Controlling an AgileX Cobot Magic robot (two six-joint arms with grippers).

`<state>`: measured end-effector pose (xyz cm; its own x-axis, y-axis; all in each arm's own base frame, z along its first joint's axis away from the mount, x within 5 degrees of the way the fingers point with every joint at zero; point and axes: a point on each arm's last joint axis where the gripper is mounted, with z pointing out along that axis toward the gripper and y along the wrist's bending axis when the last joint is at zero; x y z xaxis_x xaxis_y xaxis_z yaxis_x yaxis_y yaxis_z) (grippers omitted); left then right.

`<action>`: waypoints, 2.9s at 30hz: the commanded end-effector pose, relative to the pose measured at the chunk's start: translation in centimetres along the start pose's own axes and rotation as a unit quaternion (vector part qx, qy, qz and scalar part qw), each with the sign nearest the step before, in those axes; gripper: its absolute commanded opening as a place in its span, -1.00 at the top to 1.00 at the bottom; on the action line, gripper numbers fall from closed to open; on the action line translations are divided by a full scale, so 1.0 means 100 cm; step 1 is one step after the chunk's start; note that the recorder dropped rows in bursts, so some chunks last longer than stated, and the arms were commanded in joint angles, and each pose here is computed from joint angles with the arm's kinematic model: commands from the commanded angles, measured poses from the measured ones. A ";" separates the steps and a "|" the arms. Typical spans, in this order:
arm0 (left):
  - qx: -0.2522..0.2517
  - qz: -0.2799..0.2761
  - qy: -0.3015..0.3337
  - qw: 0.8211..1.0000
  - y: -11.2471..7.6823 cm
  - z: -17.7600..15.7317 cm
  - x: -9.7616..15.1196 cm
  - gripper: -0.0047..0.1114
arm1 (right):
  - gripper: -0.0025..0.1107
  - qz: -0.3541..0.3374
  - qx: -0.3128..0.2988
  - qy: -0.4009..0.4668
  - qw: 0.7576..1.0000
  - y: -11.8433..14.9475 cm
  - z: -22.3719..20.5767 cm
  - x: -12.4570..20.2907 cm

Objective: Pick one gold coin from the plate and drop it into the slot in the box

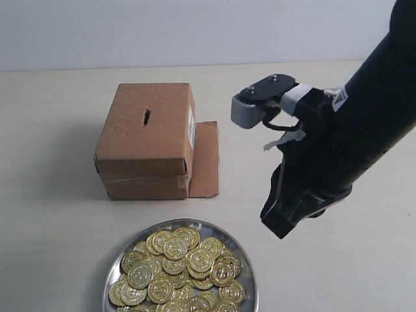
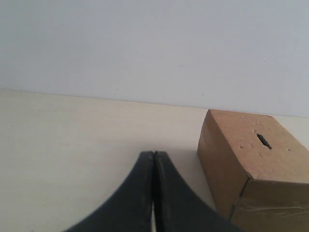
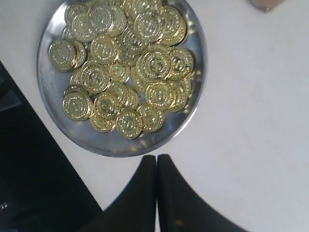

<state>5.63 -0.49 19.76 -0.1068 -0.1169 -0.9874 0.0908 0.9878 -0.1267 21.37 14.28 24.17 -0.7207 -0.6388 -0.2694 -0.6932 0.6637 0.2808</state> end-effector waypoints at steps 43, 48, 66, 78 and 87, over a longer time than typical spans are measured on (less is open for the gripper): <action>0.004 0.003 -0.007 1.000 0.000 0.000 0.000 0.92 | -0.16 -0.284 0.087 0.106 0.949 0.050 0.129 -0.057; 0.004 0.003 -0.007 1.000 0.000 0.000 0.000 0.92 | -0.16 -0.281 0.095 0.120 0.947 0.044 0.142 -0.056; 0.004 0.003 -0.007 1.000 0.000 0.000 0.000 0.92 | -0.13 -0.287 0.129 0.105 0.943 0.038 0.144 -0.060; 0.004 0.003 -0.007 1.000 0.000 0.000 0.000 0.92 | -0.13 -0.280 0.129 0.104 0.946 0.039 0.144 -0.060; 0.004 0.003 -0.007 1.000 0.000 0.000 0.000 0.92 | -0.13 -0.266 0.122 0.113 0.949 0.038 0.148 -0.058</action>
<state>5.63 -0.48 19.76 -0.1062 -0.1127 -0.9879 0.0905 0.9883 -0.1225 22.79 26.08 13.43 -0.2642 -0.9591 -0.1013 -0.9595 0.2720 -0.0728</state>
